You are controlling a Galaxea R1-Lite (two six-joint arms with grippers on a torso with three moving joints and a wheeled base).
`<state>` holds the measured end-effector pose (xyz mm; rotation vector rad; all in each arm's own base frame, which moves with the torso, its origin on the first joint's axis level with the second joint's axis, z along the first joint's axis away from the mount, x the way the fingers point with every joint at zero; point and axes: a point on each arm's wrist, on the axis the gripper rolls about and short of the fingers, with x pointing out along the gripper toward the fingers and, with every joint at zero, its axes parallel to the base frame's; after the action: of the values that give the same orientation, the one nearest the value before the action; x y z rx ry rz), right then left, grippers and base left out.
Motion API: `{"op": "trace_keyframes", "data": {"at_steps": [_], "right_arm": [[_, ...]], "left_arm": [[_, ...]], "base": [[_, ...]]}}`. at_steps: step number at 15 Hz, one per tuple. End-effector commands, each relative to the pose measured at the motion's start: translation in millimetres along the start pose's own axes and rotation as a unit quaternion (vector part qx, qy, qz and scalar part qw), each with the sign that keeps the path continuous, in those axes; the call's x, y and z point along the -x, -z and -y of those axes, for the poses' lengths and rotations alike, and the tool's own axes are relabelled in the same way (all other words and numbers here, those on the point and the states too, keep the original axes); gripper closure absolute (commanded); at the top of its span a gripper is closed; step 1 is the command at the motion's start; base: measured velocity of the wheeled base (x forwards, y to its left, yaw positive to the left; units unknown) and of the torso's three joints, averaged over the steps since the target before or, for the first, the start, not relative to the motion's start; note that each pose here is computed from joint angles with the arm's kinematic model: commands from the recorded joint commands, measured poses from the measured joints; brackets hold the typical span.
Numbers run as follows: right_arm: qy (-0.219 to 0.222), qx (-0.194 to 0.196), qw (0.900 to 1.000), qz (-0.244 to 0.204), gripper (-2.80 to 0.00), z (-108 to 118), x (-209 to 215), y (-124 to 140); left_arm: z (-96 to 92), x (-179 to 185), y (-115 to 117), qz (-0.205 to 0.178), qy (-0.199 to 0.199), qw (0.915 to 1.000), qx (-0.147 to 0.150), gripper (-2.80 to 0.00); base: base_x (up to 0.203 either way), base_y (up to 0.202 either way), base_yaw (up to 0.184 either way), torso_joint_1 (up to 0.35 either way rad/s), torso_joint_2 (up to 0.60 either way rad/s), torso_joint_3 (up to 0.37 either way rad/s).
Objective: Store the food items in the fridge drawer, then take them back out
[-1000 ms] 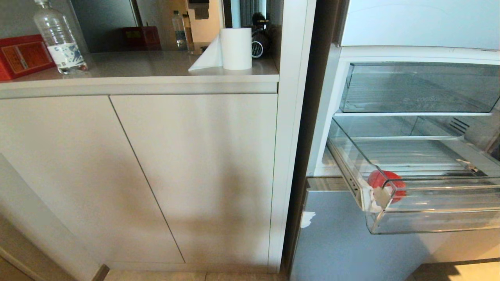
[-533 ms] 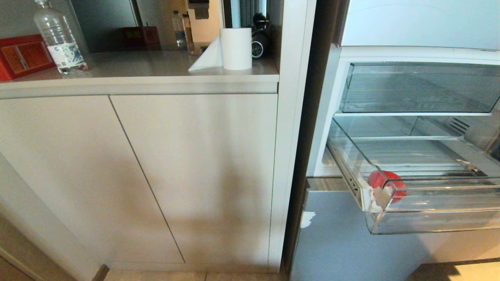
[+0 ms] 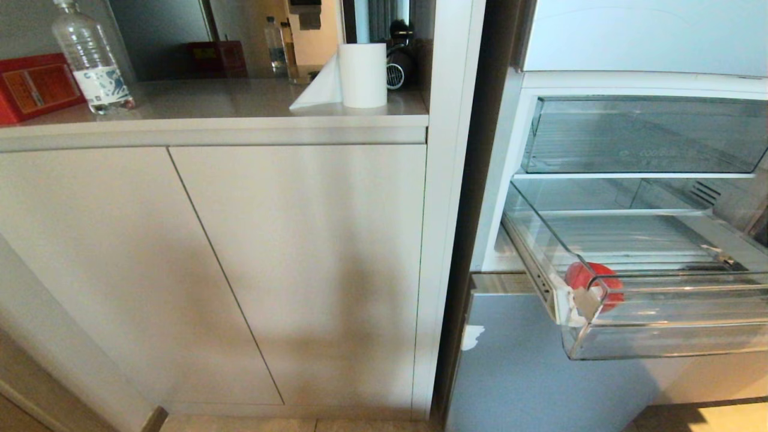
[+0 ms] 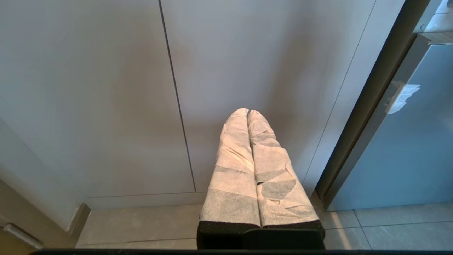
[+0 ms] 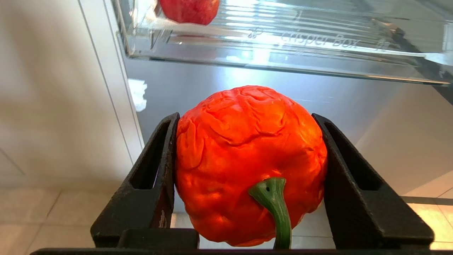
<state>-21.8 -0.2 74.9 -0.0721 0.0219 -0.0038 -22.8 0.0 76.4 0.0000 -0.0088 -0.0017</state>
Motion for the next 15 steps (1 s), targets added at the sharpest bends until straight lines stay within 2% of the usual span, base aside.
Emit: {"op": "trace_keyframes", "data": {"at_steps": [1,4,15], "right_arm": [[0.002,-0.010,1.000,0.005,0.00,0.0,0.8,0.8],[0.004,-0.019,1.000,0.006,0.00,0.2,1.0,0.3],[0.004,-0.019,1.000,0.006,0.00,0.2,1.0,0.3]], "left_arm": [[0.0,-0.1,0.4,-0.001,0.000,1.0000,0.000,0.00],[0.0,-0.1,0.4,-0.001,0.000,1.0000,0.000,0.00],[0.0,-0.1,0.4,-0.001,0.000,1.0000,0.000,0.00]], "base": [[0.000,0.000,0.000,0.000,0.00,0.000],[0.003,0.002,-0.030,0.001,0.00,0.001],[-0.001,0.006,-0.173,0.003,0.00,0.002]]}}
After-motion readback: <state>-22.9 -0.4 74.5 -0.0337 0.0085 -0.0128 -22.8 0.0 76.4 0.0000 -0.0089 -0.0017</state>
